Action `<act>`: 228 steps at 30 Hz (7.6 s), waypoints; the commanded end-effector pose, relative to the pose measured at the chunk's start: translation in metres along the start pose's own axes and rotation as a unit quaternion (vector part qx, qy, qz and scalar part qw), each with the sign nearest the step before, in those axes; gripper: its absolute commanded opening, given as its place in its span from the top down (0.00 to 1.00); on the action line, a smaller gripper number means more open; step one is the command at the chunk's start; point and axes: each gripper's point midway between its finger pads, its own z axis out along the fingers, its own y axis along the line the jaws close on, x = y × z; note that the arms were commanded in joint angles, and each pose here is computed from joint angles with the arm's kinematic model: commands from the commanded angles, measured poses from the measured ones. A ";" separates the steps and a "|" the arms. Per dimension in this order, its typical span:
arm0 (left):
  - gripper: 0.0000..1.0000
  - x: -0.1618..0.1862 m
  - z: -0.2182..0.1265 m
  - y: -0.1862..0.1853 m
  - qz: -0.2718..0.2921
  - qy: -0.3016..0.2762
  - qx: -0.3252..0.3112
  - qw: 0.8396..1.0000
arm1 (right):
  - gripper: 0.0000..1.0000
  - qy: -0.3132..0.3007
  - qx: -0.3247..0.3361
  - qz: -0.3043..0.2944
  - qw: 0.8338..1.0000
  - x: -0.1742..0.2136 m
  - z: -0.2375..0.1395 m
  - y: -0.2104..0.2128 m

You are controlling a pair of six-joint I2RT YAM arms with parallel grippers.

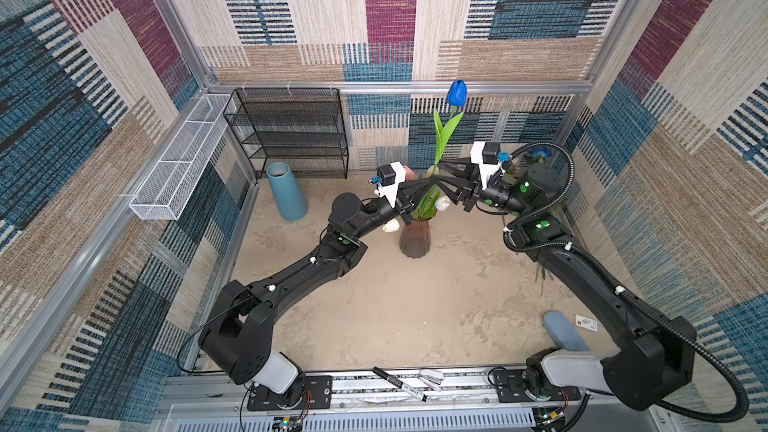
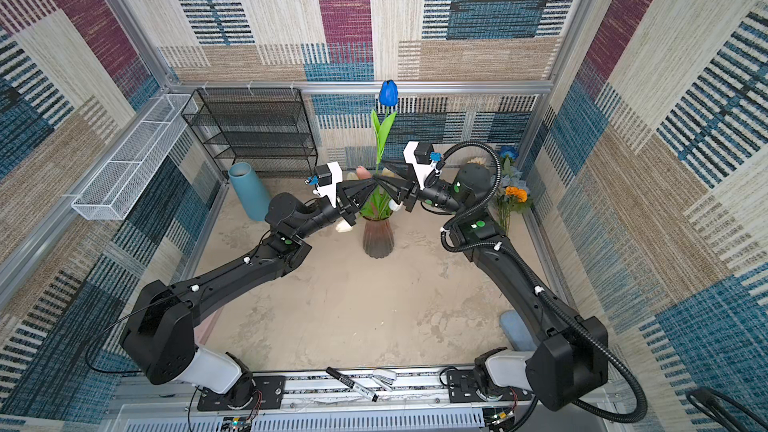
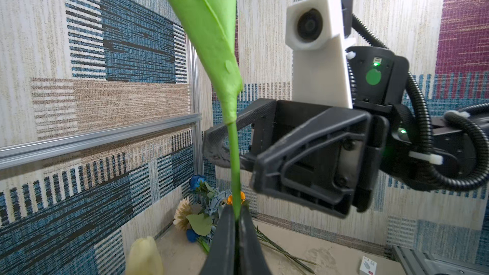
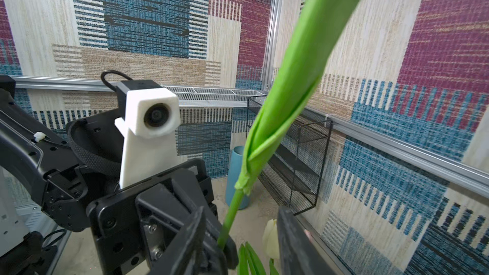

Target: Arrange the flowers into the vase

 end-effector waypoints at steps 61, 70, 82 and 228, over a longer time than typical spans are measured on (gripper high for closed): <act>0.01 0.104 -0.227 0.032 0.069 0.124 -0.318 0.937 | 0.85 0.112 0.108 0.020 0.988 0.141 0.040 -0.031; 0.01 0.104 -0.221 0.033 0.068 0.127 -0.312 0.939 | 0.73 0.108 0.118 0.004 0.987 0.125 0.036 -0.032; 0.01 0.106 -0.217 0.036 0.065 0.132 -0.309 0.940 | 0.80 0.132 0.116 0.020 0.984 0.129 0.042 -0.036; 0.04 0.138 -0.187 0.005 0.031 0.173 -0.251 0.952 | 0.59 -0.131 0.154 0.050 0.978 0.086 0.000 -0.041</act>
